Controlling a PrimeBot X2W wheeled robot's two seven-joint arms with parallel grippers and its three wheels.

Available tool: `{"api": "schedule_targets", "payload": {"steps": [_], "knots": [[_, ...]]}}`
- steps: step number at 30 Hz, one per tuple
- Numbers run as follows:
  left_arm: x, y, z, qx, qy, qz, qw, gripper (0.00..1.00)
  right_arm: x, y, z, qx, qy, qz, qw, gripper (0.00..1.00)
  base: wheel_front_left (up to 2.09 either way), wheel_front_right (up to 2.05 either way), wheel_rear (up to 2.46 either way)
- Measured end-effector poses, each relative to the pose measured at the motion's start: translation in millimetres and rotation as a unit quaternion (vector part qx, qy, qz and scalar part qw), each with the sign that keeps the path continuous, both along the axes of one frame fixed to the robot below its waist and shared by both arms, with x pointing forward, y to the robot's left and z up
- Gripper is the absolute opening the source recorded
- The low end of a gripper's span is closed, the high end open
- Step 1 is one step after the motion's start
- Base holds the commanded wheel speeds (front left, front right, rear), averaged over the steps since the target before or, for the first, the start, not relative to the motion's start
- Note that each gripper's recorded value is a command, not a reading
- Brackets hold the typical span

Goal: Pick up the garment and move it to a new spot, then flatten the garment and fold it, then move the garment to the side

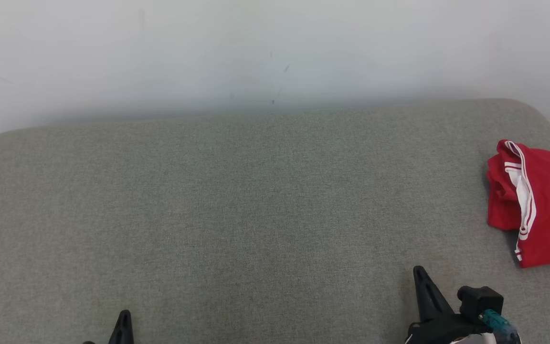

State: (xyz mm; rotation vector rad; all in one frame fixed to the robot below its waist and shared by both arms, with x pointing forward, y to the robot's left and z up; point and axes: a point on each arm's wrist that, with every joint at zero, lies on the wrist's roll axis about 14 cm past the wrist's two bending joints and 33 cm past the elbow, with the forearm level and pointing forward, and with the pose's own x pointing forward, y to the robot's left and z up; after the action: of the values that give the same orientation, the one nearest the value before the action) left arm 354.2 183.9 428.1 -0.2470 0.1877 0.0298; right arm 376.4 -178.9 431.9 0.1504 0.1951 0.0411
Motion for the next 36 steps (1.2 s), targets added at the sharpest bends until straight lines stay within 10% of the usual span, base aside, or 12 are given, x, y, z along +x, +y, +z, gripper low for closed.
{"api": "schedule_targets", "payload": {"steps": [36], "knots": [[13, 12, 18, -0.267, -0.009, 0.071, 0.961, 0.0, 8, -16, 26, 0.284, -0.016, -0.088, 0.955, 0.0, 0.0, 0.0, 0.0]]}}
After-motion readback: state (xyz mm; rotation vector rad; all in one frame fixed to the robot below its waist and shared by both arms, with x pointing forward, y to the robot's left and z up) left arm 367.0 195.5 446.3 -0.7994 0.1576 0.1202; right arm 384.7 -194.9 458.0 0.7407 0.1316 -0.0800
